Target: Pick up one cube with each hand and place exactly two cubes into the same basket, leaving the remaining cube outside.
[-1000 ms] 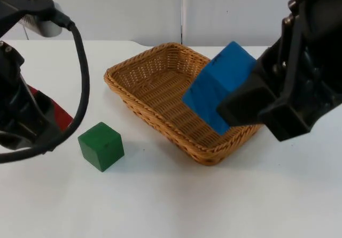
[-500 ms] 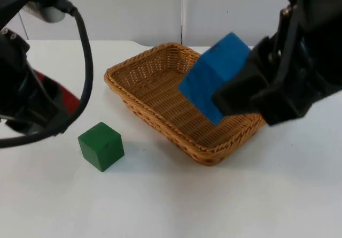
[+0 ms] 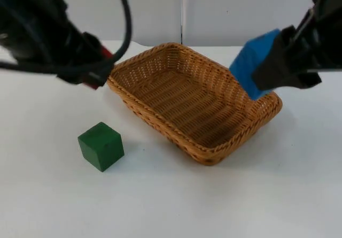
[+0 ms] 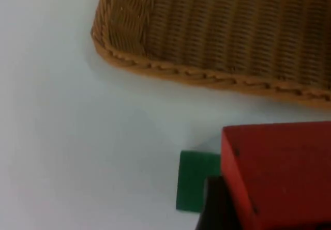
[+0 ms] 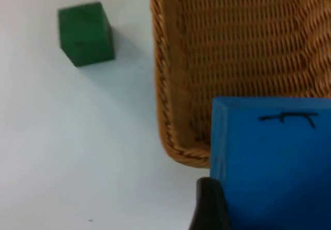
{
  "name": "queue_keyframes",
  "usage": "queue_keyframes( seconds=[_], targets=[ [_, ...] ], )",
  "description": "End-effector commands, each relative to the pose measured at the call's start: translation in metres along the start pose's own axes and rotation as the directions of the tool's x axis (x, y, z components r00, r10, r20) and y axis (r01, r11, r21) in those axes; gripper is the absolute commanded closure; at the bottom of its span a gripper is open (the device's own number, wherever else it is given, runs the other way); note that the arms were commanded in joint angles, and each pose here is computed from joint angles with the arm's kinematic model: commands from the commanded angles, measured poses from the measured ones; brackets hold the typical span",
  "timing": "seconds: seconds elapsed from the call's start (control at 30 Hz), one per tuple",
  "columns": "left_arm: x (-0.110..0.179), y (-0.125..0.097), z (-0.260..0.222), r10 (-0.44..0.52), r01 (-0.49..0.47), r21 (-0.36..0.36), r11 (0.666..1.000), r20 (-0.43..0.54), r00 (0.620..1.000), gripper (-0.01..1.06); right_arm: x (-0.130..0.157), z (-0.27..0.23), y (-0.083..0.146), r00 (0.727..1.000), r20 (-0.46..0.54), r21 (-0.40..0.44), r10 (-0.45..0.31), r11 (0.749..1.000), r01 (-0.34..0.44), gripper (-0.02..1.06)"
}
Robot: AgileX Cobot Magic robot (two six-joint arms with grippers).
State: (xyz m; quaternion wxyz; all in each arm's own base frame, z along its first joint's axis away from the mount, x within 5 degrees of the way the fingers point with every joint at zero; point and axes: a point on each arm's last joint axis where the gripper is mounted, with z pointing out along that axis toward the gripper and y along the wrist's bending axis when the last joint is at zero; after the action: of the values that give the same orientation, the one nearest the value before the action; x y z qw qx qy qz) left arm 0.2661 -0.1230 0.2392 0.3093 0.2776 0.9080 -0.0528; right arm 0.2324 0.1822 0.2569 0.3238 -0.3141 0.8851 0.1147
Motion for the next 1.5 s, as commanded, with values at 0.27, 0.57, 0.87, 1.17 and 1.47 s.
queue_keyframes(
  seconds=[0.27,0.57,0.87,1.17,1.47],
  targets=[
    [-0.049,0.007,0.040,0.020,-0.020,0.003,1.000,0.036,0.999,1.05,-0.032,0.045,-0.014,0.997,-0.072,0.023,0.023,1.000,-0.022,1.05],
    [-0.074,0.012,0.079,0.068,-0.068,0.003,0.998,0.033,0.997,1.05,-0.050,0.076,-0.017,0.991,-0.132,0.015,-0.014,1.000,0.016,1.05],
    [-0.081,0.013,0.125,0.098,-0.099,0.016,0.995,0.011,0.995,1.05,-0.046,0.112,-0.039,0.987,-0.157,0.047,0.015,0.999,-0.008,1.05],
    [-0.075,0.013,0.153,0.081,-0.081,0.004,0.997,0.043,0.996,1.05,-0.031,0.155,-0.052,0.991,-0.131,0.066,0.014,0.998,-0.005,1.05],
    [-0.065,0.012,0.173,0.090,-0.090,0.007,0.996,0.018,0.996,1.05,-0.014,0.181,-0.053,0.985,-0.169,0.063,0.019,0.998,-0.008,1.05]
  ],
)
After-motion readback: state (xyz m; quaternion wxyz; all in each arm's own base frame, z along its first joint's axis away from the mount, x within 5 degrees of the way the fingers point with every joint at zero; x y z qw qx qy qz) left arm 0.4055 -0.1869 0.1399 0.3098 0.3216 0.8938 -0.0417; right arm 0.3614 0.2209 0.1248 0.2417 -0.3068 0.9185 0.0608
